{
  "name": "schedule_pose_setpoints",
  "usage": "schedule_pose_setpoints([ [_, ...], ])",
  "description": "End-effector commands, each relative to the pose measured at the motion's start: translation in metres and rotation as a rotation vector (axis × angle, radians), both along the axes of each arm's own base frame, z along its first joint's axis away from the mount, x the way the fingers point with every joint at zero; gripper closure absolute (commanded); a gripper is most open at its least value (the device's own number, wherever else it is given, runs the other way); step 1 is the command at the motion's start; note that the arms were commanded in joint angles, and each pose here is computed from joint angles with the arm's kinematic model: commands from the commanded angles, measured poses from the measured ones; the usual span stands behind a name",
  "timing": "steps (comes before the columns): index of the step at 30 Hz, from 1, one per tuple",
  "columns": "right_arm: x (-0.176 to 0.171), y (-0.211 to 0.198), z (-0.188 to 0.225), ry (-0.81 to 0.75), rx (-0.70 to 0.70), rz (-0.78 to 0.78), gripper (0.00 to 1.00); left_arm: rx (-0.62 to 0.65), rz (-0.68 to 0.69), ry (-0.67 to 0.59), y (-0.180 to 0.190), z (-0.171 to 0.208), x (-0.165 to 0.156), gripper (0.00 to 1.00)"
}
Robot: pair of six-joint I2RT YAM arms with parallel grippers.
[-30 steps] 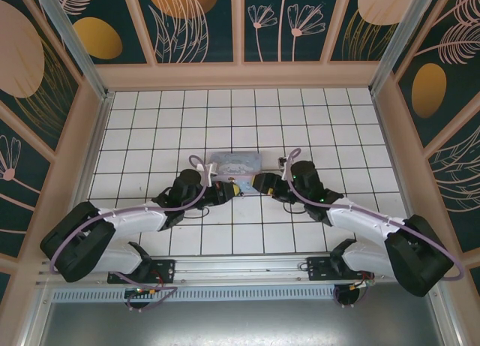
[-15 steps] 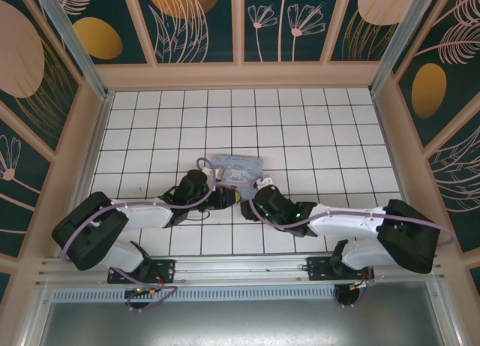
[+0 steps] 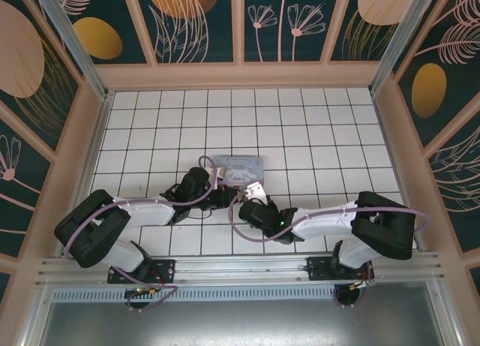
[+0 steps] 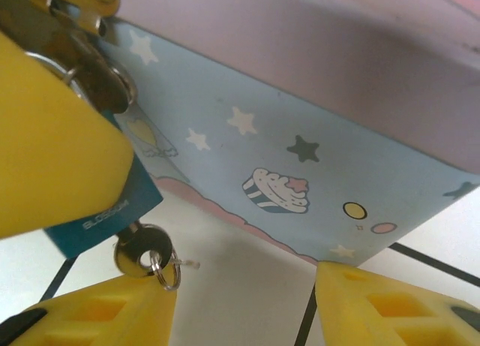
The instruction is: Unlock a padlock with a key
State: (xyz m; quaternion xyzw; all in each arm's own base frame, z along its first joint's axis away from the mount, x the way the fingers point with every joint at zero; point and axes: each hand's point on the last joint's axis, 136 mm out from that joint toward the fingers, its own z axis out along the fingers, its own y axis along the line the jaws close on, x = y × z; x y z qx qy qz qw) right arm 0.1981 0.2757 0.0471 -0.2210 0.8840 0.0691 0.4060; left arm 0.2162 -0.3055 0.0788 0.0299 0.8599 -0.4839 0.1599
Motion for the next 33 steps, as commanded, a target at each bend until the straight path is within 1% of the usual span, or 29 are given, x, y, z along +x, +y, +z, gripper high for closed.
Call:
schedule_pose_setpoints([
  [1,0.010,0.003,0.010,-0.064,-0.037,-0.022,0.50,-0.068,-0.049,-0.031,-0.014,0.023,0.000,1.00],
  [4,0.013,0.007,0.012,-0.075,-0.041,-0.023,0.52,-0.069,-0.052,-0.031,-0.014,0.024,0.000,1.00],
  [8,0.016,0.012,0.015,-0.085,-0.053,-0.022,0.57,-0.064,-0.054,-0.027,-0.014,0.021,0.000,1.00],
  [18,0.021,0.025,0.038,-0.114,-0.006,-0.011,0.58,-0.051,-0.058,-0.015,-0.014,0.012,-0.001,1.00],
  [20,0.021,0.029,0.042,-0.119,0.004,-0.001,0.60,-0.052,-0.058,-0.012,-0.014,0.011,-0.001,1.00],
  [22,0.023,0.034,0.045,-0.119,0.010,0.010,0.68,-0.054,-0.061,-0.011,-0.014,0.010,-0.002,1.00],
  [26,0.026,0.041,0.048,-0.101,0.038,0.035,0.91,-0.053,-0.059,-0.007,-0.014,0.008,-0.002,1.00],
  [27,0.027,0.042,0.050,-0.092,0.058,0.041,0.94,-0.054,-0.061,-0.006,-0.014,0.008,-0.003,1.00],
  [29,0.028,0.042,0.055,-0.076,0.108,0.050,1.00,-0.051,-0.059,-0.001,-0.013,0.005,-0.003,1.00],
  [33,0.023,0.044,0.069,0.022,0.312,0.137,1.00,-0.035,-0.055,0.000,-0.010,-0.002,-0.004,1.00],
])
